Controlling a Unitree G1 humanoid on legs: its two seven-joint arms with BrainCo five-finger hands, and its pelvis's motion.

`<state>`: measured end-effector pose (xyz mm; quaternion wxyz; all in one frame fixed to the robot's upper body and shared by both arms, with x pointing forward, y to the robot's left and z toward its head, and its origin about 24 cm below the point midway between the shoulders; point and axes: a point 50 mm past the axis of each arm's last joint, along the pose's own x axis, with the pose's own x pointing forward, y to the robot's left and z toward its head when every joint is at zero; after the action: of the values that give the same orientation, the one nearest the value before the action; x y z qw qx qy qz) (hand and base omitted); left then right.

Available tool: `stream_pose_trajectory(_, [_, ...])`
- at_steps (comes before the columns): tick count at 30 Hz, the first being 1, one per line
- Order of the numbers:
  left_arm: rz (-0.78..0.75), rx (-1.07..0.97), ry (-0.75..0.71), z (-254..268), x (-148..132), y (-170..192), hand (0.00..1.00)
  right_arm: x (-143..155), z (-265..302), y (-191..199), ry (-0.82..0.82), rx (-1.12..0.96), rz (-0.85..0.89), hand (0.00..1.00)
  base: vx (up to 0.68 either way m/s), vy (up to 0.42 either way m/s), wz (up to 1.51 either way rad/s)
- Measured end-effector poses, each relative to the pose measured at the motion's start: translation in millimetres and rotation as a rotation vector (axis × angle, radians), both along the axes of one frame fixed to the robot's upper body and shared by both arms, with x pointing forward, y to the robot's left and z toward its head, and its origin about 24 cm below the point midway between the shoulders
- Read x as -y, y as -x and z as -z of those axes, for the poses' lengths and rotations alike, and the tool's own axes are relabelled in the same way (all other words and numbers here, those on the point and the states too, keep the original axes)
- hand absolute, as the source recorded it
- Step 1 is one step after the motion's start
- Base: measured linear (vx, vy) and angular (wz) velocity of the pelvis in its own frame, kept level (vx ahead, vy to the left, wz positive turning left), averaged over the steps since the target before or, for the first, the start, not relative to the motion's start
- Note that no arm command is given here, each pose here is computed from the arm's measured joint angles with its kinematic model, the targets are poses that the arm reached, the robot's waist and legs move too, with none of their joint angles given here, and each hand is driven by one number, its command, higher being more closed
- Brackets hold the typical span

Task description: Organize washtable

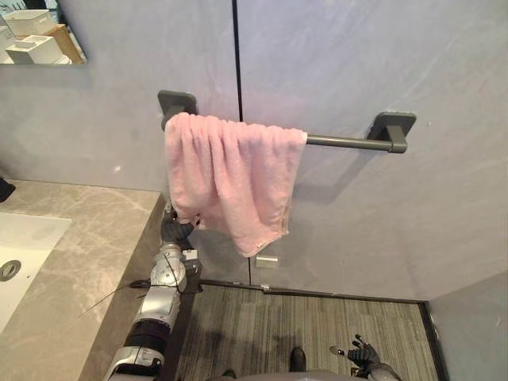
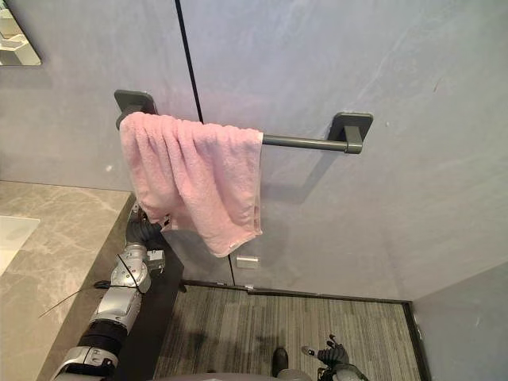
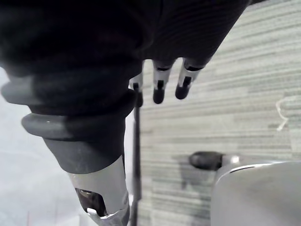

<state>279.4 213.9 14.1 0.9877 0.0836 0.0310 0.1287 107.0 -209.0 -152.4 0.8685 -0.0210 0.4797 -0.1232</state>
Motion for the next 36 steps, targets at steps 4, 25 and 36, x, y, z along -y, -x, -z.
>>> stream_pose_trajectory(4, [0.043, -0.007, -0.023, -1.4, 1.3, -2.4, 1.00, -1.3, -7.9, -15.1, 0.009, 0.067, -0.035, 0.00, -0.02, -0.001, -0.11])
stream_pose_trajectory(25, [0.065, 0.225, 0.071, -42.2, 19.9, -4.2, 1.00, -61.3, -159.8, -124.2, -0.036, 0.939, -0.345, 0.00, -0.03, 0.005, -0.10])
stream_pose_trajectory(36, [0.093, 0.265, 0.169, -43.9, 33.9, 3.3, 1.00, -100.7, -197.6, -147.9, -0.102, 1.106, -0.533, 0.00, -0.01, 0.008, 0.07])
